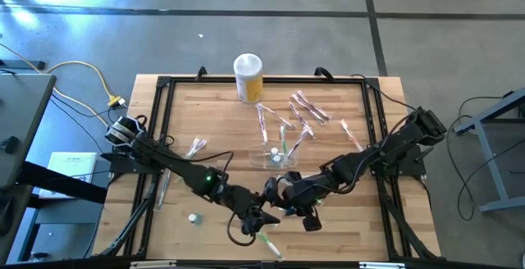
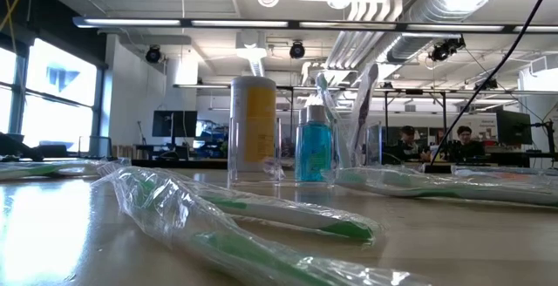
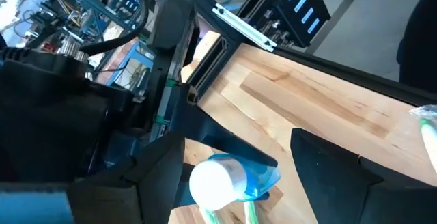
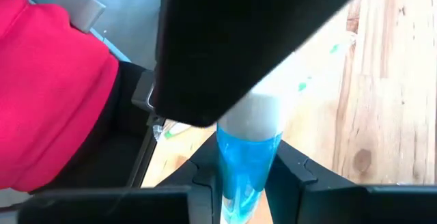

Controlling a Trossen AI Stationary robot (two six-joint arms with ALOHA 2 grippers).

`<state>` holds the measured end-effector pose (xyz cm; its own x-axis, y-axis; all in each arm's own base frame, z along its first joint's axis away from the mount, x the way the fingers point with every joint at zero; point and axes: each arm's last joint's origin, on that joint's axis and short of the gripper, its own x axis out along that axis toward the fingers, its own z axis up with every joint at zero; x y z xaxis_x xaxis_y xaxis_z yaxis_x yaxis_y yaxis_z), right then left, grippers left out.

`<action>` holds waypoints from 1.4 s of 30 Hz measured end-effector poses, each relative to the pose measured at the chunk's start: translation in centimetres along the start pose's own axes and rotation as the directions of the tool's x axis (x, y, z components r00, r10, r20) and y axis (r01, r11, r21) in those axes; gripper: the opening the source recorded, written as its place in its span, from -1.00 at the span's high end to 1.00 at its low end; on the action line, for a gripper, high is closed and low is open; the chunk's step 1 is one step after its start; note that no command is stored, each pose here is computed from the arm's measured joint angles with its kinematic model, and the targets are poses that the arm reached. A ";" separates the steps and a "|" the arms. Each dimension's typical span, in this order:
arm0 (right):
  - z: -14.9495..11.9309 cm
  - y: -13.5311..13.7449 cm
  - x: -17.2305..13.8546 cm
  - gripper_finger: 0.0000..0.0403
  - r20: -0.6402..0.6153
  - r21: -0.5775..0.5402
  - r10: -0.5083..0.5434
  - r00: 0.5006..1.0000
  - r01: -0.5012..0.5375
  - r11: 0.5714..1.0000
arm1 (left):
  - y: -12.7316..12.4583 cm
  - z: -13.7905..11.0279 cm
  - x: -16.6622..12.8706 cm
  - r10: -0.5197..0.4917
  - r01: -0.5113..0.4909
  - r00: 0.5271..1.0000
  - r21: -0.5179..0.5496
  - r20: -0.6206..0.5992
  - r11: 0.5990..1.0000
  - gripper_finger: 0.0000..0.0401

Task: Pick & Place toothbrushing station
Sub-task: Put the mouthwash bottle into the transparent organizer

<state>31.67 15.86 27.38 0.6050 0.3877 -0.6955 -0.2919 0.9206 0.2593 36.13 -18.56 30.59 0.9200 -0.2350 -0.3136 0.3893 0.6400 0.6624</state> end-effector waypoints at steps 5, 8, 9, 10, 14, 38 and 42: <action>0.1 0.0 0.0 0.67 0.017 0.000 -0.001 1.000 0.001 1.000 | -0.2 -0.6 0.3 -0.021 0.019 0.999 -0.061 -0.035 0.998 -0.29; 0.1 0.0 0.0 0.67 0.014 0.004 0.004 1.000 -0.004 1.000 | -0.4 -1.1 0.8 -0.025 0.023 0.998 -0.042 -0.059 0.999 -0.25; 0.1 0.0 0.0 0.67 0.013 0.004 0.002 1.000 -0.002 1.000 | -0.5 -1.2 0.9 -0.031 0.028 0.997 -0.038 -0.067 0.999 -0.23; 0.1 0.0 0.0 0.67 0.014 0.004 0.001 1.000 -0.001 1.000 | -0.5 -1.2 0.9 -0.037 0.035 0.997 -0.039 -0.065 0.999 -0.21; 0.1 0.1 0.0 0.67 0.015 0.002 0.005 1.000 -0.005 1.000 | -0.5 -1.2 0.9 -0.046 0.044 0.997 -0.042 -0.056 0.998 -0.09; 0.0 0.0 0.0 0.66 -0.004 0.000 0.007 1.000 -0.007 1.000 | -0.6 -1.1 0.8 -0.092 0.091 0.995 -0.037 -0.023 0.995 0.22; 0.0 0.0 0.0 0.66 -0.006 0.000 0.006 1.000 -0.006 1.000 | -0.6 -1.1 0.8 -0.088 0.087 0.996 -0.038 -0.026 0.995 0.22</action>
<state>31.62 15.89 27.37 0.5984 0.3932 -0.6981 -0.2955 0.9182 0.2638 36.61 -18.32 29.14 0.8806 -0.2713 -0.3885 0.4660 0.6442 0.6065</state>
